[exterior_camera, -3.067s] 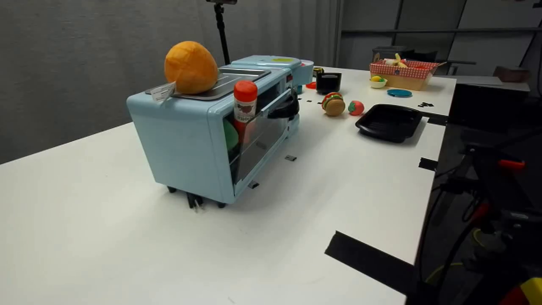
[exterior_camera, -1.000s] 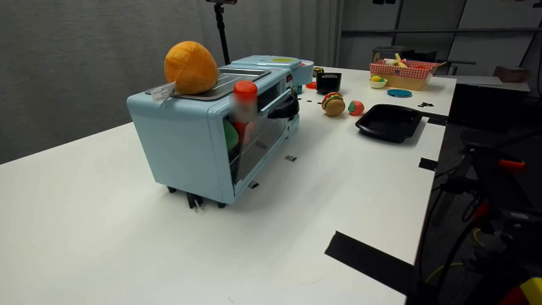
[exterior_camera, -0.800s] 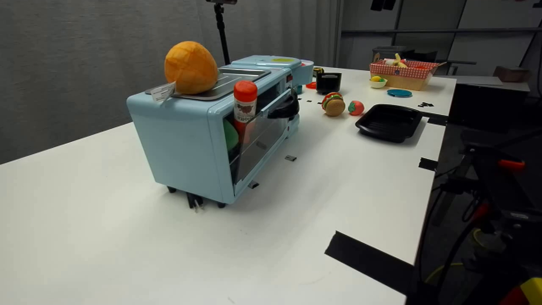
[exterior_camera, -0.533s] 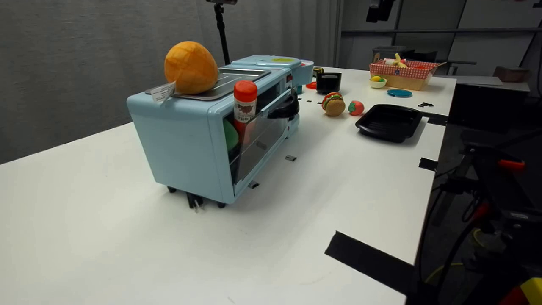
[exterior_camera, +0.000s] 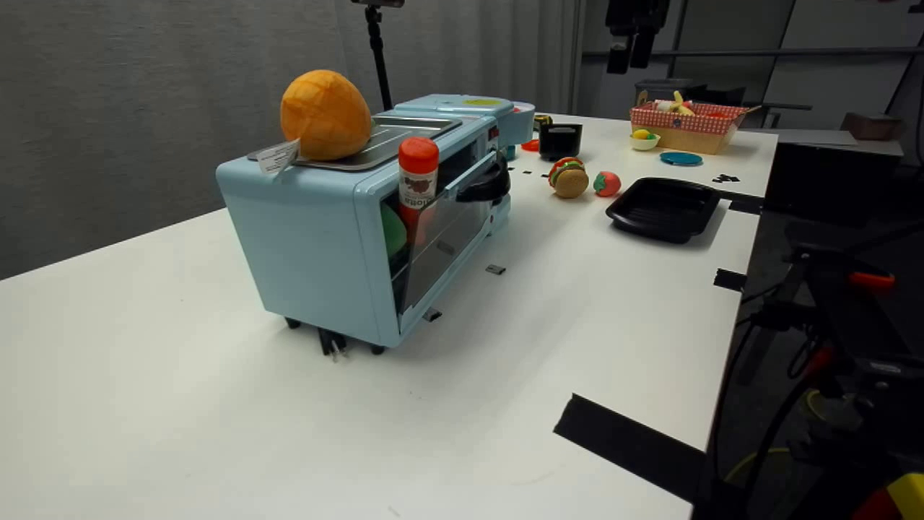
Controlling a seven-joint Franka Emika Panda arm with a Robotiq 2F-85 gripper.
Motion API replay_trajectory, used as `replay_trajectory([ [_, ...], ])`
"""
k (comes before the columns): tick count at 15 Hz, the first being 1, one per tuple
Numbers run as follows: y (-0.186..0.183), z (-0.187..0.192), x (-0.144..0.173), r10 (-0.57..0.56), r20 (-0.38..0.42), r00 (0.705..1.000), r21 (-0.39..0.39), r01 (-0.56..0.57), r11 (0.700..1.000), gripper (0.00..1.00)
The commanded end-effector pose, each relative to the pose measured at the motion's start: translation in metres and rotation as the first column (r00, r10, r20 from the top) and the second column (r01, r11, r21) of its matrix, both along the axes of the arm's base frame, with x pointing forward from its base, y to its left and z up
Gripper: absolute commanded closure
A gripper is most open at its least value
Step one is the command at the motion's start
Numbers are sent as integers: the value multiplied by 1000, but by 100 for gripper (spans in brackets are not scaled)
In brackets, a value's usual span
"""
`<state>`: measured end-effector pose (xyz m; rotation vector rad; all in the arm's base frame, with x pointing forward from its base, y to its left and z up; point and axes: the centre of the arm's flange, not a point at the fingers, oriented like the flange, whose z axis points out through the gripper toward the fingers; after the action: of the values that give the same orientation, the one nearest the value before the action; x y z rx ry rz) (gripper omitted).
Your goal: Open the oven door
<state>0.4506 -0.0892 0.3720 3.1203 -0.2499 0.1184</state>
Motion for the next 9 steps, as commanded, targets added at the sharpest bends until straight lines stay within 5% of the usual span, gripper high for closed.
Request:
replay_trajectory([
  [1,14,-9,22,-58,-20,998,11,58,998,0],
  [9,54,-20,58,-162,-22,987,16,162,987,0],
])
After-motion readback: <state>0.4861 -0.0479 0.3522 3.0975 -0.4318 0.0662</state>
